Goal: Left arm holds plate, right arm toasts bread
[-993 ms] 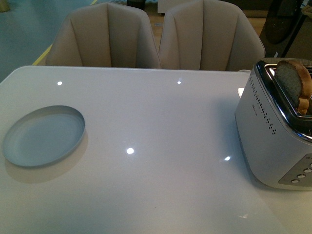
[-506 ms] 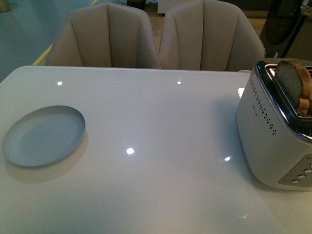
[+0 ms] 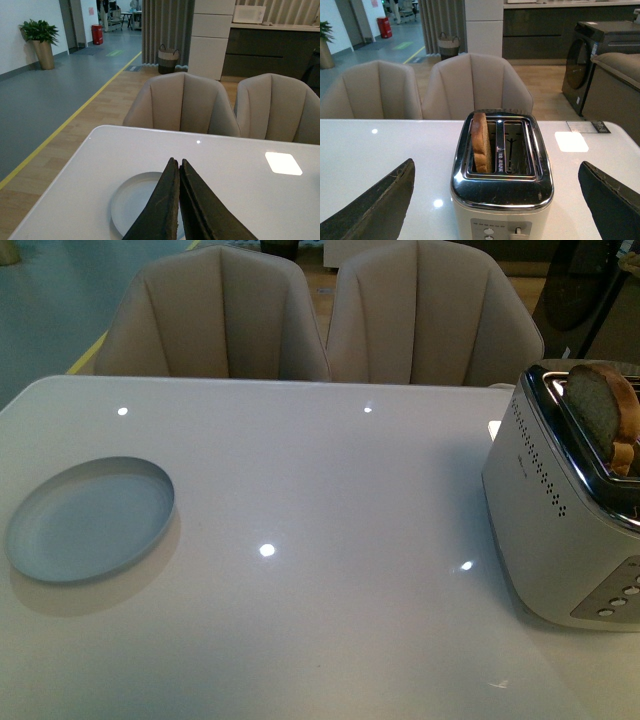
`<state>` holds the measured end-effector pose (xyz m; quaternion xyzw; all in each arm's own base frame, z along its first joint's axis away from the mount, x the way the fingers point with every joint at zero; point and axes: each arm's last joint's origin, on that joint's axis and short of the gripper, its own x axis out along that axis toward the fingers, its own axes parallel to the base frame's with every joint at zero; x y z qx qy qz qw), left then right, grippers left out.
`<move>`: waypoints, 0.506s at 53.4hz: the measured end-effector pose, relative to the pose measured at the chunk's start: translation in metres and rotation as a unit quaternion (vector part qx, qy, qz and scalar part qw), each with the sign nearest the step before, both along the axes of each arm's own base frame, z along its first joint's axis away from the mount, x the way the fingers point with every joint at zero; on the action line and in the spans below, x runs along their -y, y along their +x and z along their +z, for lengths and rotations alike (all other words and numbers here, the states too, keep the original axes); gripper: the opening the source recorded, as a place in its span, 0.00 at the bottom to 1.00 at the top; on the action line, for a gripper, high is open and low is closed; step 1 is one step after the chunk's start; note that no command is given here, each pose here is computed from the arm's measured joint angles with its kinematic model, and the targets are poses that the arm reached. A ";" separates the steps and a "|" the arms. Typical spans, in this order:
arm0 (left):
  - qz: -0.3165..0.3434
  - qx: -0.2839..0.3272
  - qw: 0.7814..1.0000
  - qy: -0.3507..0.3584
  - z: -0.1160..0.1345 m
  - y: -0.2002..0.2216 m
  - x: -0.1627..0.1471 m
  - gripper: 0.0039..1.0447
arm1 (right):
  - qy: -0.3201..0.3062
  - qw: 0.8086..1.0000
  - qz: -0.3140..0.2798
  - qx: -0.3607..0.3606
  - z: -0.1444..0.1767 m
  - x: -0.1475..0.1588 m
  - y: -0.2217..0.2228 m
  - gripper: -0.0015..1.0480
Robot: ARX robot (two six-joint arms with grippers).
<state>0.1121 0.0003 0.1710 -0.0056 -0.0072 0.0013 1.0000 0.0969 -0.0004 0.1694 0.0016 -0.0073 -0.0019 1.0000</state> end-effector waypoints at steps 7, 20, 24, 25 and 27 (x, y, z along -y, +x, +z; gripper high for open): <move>0.000 0.000 1.000 0.000 0.000 -0.003 0.000 0.03 | 0.000 1.000 0.000 0.000 0.000 0.000 0.000 0.91; 0.000 -0.003 1.000 0.000 -0.003 -0.015 0.000 0.03 | 0.000 1.000 0.000 0.000 0.000 0.000 0.000 0.91; 0.000 -0.003 1.000 0.000 -0.003 -0.015 0.000 0.03 | 0.000 1.000 0.000 0.000 0.000 0.000 0.000 0.91; 0.000 -0.003 1.000 0.000 -0.003 -0.015 0.000 0.03 | 0.000 1.000 0.000 0.000 0.000 0.000 0.000 0.91; 0.000 -0.003 1.000 0.000 -0.003 -0.015 0.000 0.03 | 0.000 1.000 0.000 0.000 0.000 0.000 0.000 0.91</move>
